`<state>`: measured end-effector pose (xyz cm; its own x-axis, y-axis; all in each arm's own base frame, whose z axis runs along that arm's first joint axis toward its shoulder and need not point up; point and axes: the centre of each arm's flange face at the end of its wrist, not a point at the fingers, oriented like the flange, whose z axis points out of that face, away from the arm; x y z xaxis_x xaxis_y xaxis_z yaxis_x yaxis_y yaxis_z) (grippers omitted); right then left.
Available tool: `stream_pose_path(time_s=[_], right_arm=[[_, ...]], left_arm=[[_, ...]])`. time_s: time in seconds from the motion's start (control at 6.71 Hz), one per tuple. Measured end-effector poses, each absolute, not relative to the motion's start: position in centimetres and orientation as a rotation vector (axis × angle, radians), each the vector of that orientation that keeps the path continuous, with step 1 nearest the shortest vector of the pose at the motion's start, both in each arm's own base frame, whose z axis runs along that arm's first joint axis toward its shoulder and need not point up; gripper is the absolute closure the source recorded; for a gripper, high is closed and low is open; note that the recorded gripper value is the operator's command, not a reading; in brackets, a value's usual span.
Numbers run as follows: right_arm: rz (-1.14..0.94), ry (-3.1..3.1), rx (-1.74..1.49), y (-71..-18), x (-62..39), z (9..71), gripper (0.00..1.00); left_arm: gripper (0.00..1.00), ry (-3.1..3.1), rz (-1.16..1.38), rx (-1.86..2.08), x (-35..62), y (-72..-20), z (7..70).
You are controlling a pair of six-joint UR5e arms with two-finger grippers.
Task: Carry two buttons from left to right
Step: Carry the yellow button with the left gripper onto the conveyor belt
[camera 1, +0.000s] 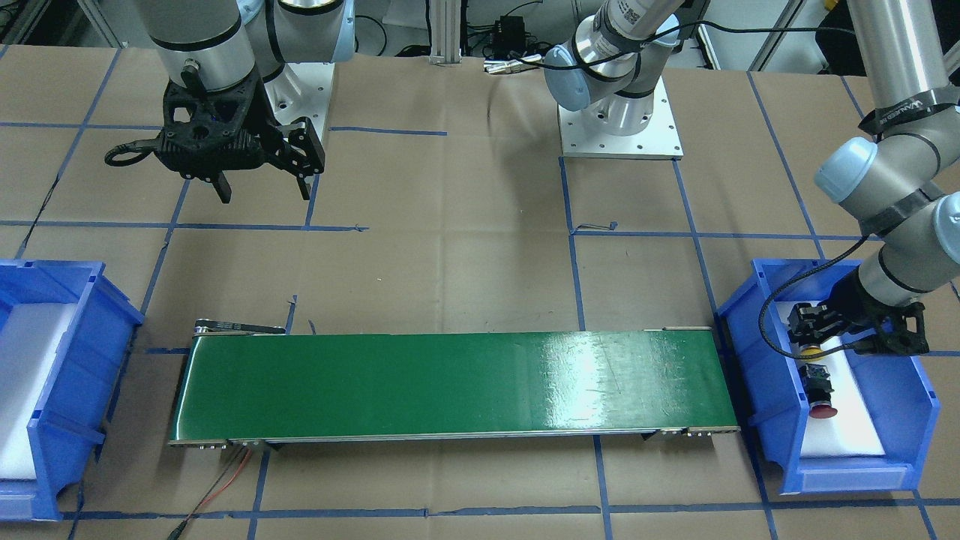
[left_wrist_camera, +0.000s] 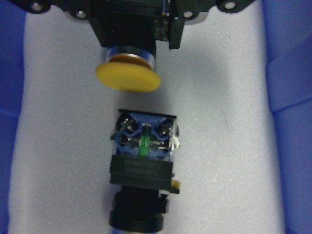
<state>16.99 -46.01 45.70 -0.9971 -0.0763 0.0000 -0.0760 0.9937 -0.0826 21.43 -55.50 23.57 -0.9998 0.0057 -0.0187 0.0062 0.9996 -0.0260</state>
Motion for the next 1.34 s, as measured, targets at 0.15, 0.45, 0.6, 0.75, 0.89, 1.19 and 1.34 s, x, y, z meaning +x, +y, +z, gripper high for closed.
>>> stream_pose_path(time_s=[0.15, 0.45, 0.6, 0.75, 0.89, 1.19, 1.34], right_arm=[[-0.130, 3.133, -0.120, -46.0, 17.0, 45.7, 0.00], [-0.129, 3.133, -0.121, -46.0, 17.0, 45.7, 0.00], [-0.129, 3.133, -0.121, -46.0, 17.0, 45.7, 0.00], [-0.130, 3.133, -0.121, -46.0, 17.0, 45.7, 0.00], [-0.131, 3.133, -0.120, -46.0, 17.0, 45.7, 0.00], [-0.129, 3.134, -0.118, -46.0, 17.0, 45.7, 0.00], [-0.126, 3.134, -0.119, -46.0, 17.0, 45.6, 0.00]], left_arm=[[0.95, 3.107, -0.073, 0.009, 21.9, -56.2, 25.9], [0.95, 3.102, -0.084, 0.011, 21.8, -56.4, 31.0], [0.95, 3.109, -0.072, 0.011, 21.4, -56.2, 33.9], [0.95, 3.117, -0.056, 0.001, 21.1, -55.9, 36.2], [0.95, 3.126, -0.046, -0.021, 20.7, -55.9, 37.4], [0.95, 3.135, -0.044, -0.102, 17.0, -57.1, 37.9], [0.95, 3.137, -0.045, -0.154, 13.3, -58.1, 37.8]])
